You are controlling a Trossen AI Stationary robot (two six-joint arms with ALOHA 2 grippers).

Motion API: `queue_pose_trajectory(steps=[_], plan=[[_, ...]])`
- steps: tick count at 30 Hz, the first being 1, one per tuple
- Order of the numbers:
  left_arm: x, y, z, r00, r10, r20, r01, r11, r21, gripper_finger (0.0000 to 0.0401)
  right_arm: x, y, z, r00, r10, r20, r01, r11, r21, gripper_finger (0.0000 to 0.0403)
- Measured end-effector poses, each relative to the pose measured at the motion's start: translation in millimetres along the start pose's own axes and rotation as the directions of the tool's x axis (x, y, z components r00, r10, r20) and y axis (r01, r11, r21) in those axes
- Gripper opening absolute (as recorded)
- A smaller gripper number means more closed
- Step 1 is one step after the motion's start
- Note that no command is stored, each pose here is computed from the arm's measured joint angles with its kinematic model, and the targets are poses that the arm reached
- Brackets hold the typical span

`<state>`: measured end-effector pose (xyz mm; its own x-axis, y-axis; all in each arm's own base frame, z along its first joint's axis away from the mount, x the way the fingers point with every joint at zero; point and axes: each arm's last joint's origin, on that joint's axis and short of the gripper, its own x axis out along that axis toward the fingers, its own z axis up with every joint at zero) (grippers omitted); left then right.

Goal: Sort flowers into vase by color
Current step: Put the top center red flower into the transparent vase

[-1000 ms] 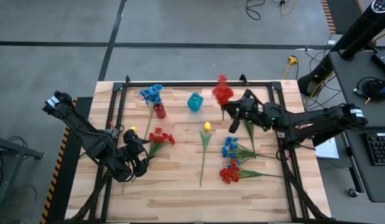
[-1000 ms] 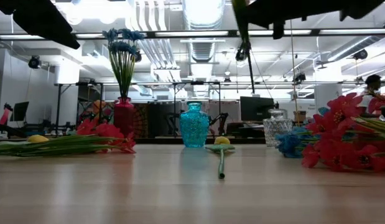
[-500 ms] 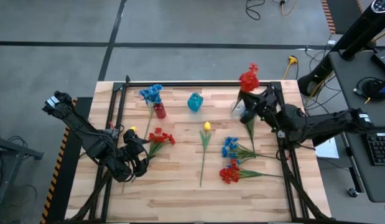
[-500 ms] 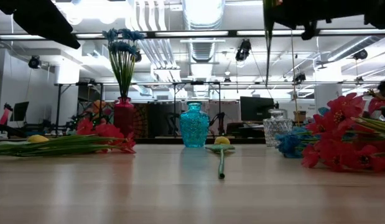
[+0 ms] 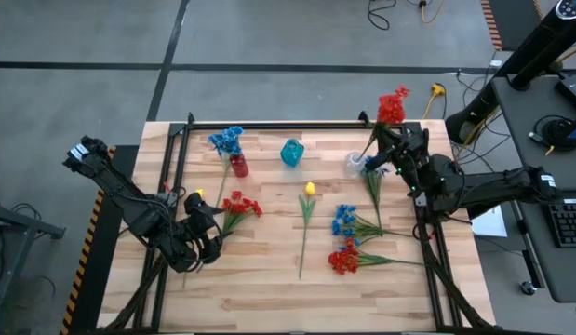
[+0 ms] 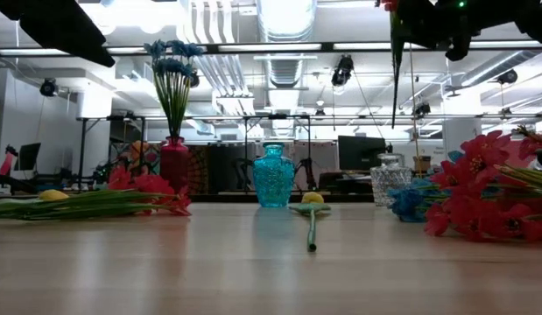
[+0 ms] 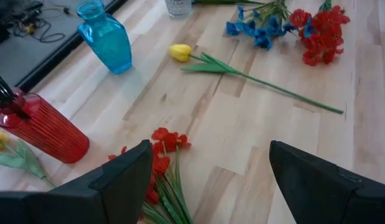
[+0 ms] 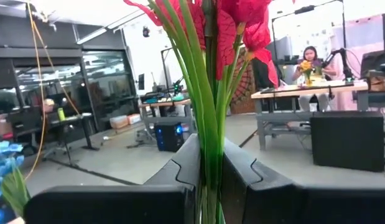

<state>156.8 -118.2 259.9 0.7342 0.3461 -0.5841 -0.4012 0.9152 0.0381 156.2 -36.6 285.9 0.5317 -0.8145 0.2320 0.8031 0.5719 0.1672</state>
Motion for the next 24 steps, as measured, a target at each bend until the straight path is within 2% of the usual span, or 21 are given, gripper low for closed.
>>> queue_pose_trajectory(steps=[24], plan=[[0,0,1,1.000,0.014,0.023,-0.014,1.000,-0.006,0.0302,5,-3,-12,0.997,-0.035,-0.064,0.035,0.999,-0.005,0.0029]])
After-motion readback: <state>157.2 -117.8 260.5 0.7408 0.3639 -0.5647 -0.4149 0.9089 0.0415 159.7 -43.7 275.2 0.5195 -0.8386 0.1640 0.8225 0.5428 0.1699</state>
